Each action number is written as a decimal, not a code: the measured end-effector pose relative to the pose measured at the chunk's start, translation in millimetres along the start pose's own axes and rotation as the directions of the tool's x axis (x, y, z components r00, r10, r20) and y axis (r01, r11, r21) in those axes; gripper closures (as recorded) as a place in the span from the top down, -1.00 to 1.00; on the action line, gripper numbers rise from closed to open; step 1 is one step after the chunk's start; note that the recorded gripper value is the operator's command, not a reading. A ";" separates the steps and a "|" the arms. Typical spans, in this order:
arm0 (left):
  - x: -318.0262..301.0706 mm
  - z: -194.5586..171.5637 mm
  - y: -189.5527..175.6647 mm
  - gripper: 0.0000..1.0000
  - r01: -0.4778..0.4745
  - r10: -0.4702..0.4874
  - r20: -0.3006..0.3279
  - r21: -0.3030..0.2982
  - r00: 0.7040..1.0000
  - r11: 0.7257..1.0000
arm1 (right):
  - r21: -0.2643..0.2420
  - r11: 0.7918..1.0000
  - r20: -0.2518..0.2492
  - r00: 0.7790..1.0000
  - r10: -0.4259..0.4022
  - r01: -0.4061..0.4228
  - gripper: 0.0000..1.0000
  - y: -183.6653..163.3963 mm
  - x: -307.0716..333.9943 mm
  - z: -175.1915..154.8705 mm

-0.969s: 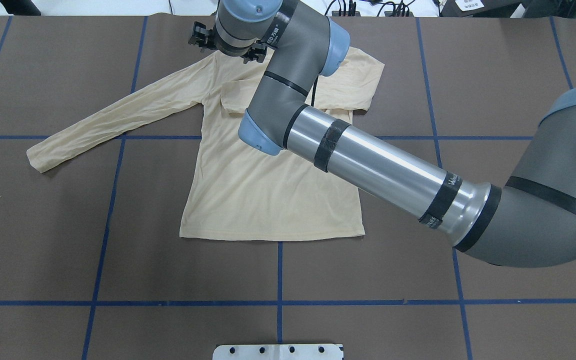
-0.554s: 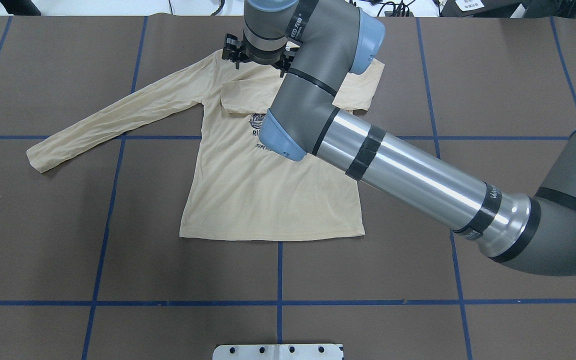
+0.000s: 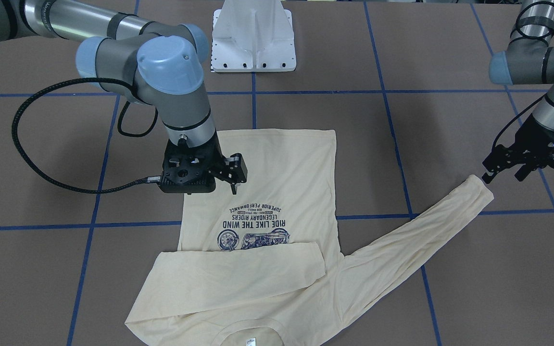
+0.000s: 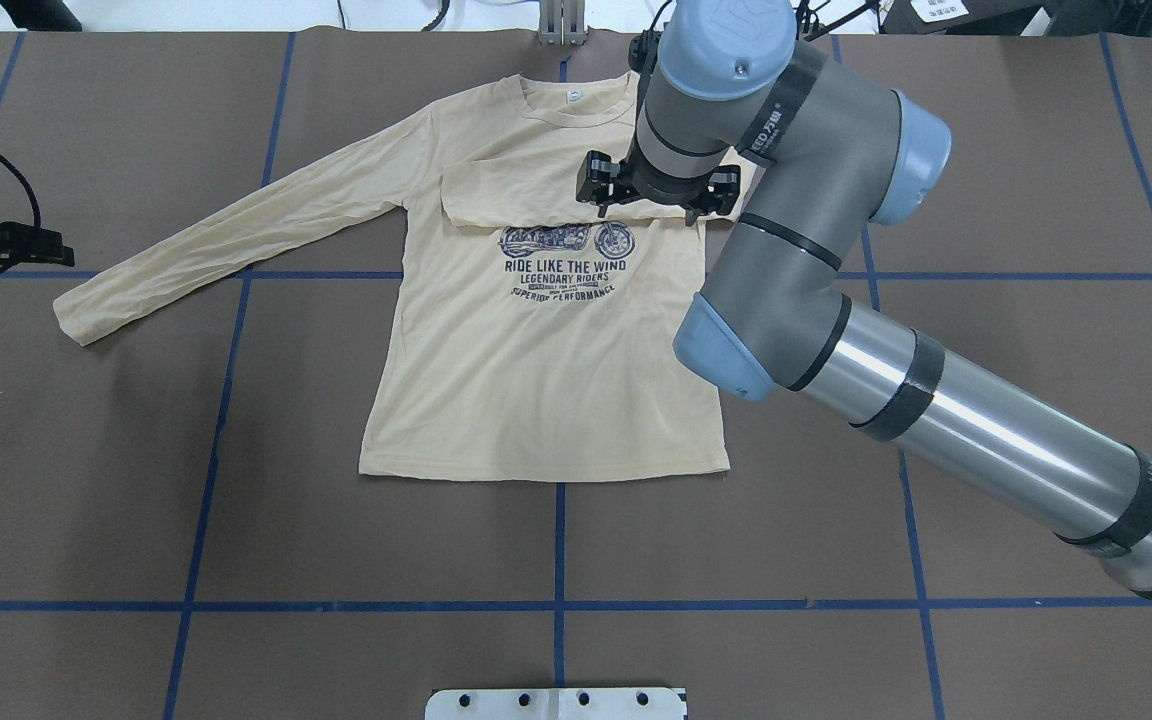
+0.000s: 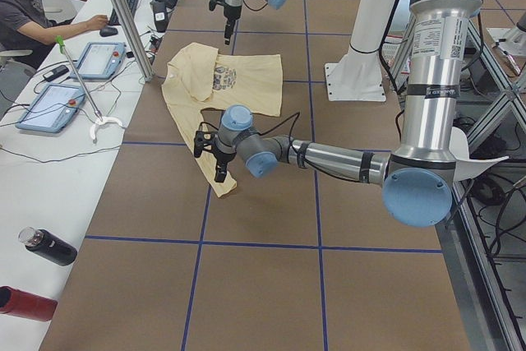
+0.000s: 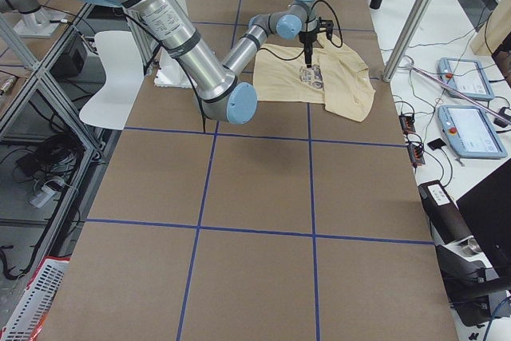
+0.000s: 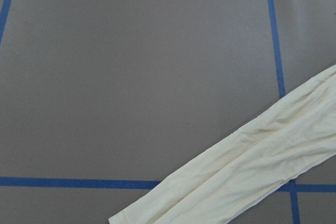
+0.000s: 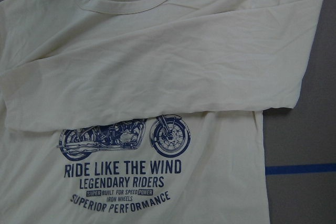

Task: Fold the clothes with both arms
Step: 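Lay the sleeve across the chest below the collar and release it, then raise the right gripper away while the left gripper grasps the other cuff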

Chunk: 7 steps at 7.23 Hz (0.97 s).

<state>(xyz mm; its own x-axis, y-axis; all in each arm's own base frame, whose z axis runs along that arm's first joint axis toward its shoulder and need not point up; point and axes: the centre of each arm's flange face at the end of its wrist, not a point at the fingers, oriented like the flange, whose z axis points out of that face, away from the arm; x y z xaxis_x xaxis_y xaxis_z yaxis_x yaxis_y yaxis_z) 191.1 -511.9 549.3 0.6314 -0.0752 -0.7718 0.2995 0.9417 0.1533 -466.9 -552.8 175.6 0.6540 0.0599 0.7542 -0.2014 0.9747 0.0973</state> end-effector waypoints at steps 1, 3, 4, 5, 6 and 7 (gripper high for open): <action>-1.6 10.9 4.5 0.98 -0.002 0.002 0.016 -0.004 1.000 1.000 | -0.001 1.000 0.003 1.000 -0.006 0.006 0.98 3.2 5.1 -1.8; -9.1 35.8 3.9 0.89 -0.002 0.002 0.057 -0.012 0.998 1.000 | 0.001 1.000 0.003 1.000 -0.018 0.018 0.98 3.5 8.3 -2.7; -14.3 47.9 2.1 0.78 -0.001 0.002 0.072 -0.013 0.997 1.000 | 0.002 1.000 0.003 1.000 -0.026 0.026 0.98 2.8 8.9 -2.6; -22.3 59.1 3.1 0.72 -0.003 0.004 0.077 -0.011 0.997 1.000 | 0.003 1.000 0.002 1.000 -0.030 0.030 0.98 2.4 8.9 -2.3; -30.7 67.9 4.4 0.66 -0.006 0.006 0.076 -0.009 0.997 1.000 | 0.004 1.000 0.002 1.000 -0.031 0.031 0.98 2.3 8.3 -2.5; -36.2 73.9 4.8 0.63 -0.006 0.007 0.076 -0.008 0.997 1.000 | 0.004 0.999 0.003 0.999 -0.032 0.032 0.98 2.3 7.7 -2.7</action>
<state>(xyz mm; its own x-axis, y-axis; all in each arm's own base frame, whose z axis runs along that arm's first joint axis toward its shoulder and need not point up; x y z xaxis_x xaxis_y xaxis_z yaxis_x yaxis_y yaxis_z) 222.5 -528.9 623.7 0.6860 -0.0935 -0.7215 0.2898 0.9448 0.1531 -460.4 -549.5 179.8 0.6577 0.0276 0.7528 -0.1828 0.9753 0.1239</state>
